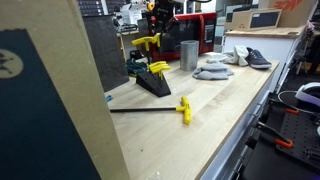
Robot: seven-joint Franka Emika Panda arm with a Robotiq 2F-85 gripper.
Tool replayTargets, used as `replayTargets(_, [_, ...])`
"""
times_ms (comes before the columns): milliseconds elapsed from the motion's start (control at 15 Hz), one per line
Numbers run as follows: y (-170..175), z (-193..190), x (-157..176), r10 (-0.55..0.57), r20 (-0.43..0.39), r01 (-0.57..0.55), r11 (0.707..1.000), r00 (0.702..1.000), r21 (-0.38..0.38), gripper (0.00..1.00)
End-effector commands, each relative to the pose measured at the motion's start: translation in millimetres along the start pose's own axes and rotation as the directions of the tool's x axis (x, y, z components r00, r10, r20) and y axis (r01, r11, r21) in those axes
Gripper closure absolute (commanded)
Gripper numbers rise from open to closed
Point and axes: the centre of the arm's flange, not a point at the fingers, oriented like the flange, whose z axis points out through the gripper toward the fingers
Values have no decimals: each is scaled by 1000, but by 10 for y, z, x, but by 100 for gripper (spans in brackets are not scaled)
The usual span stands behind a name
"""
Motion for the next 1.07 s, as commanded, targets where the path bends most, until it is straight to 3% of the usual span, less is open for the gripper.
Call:
replayTargets(0, [-22, -80, -130, 57, -38, -54, 996, 998, 73, 94])
replayTargets(333, [-70, -254, -278, 157, -56, -145, 974, 986, 172, 94])
replayTargets(667, [-98, -315, -499, 213, -74, -196, 962, 974, 189, 94])
replayTargets(1000, [-34, -362, -564, 329, -169, -289, 931, 929, 223, 94])
